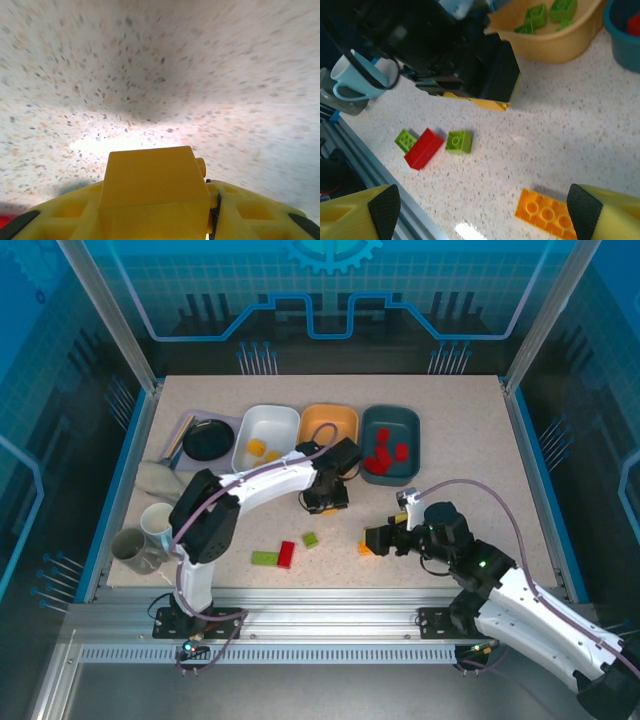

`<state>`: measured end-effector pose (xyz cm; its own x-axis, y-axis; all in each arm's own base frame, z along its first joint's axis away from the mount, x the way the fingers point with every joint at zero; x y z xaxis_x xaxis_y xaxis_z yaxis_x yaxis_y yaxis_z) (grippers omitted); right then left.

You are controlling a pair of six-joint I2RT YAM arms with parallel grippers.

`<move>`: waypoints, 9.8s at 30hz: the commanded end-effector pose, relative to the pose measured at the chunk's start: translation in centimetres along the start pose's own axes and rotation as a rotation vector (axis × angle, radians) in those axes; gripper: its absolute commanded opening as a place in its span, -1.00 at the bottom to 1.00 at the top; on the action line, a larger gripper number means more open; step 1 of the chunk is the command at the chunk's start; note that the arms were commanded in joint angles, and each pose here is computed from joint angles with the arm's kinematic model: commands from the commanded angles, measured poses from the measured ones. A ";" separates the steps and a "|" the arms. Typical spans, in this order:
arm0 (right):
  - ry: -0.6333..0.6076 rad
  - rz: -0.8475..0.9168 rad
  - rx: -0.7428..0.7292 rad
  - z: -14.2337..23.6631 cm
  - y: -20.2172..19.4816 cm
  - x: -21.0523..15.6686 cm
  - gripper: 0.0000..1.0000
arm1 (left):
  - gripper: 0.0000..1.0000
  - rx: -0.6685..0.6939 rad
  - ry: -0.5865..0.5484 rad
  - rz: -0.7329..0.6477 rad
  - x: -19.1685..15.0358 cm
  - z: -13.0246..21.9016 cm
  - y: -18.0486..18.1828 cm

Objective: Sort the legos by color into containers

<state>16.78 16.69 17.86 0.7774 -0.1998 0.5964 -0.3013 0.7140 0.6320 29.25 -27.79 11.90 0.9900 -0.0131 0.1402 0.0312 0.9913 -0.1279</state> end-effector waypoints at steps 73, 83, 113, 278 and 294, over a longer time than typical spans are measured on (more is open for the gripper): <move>0.251 0.346 -0.279 -9.6 7.8 0.1 0.73 | 0.52 -0.213 -0.203 0.240 -7.5 11.6 15.2; 0.426 0.295 -0.416 -14.8 6.6 -4.2 0.52 | 0.53 -0.253 -0.179 0.306 -13.7 10.7 16.8; 0.531 0.279 -0.593 -19.2 3.6 -6.7 -0.28 | 0.53 -0.370 -0.233 0.311 -15.6 12.1 16.7; -0.112 -0.105 0.199 -11.6 11.3 19.4 0.72 | -0.58 0.156 -0.312 -0.012 22.8 1.2 18.9; -0.001 -0.123 0.127 -12.5 9.2 17.4 0.71 | -0.33 0.192 -0.205 0.000 22.9 -4.0 20.7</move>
<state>34.29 28.33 27.98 0.7998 -0.3087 0.5149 -0.2681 0.5837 0.7664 53.27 -8.27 8.36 0.9366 -0.0141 0.3501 -0.0076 0.9981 0.0606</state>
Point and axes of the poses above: each hand's point on the last joint's axis, 136 mm out from that joint toward the fingers, its own z axis back along the fingers, its own y axis along the line the jaws close on, x = y × z, the point moved 4 cm from there along z, back along the fingers, and after that the axes turned 14 degrees about -z, right-handed, at the moved point
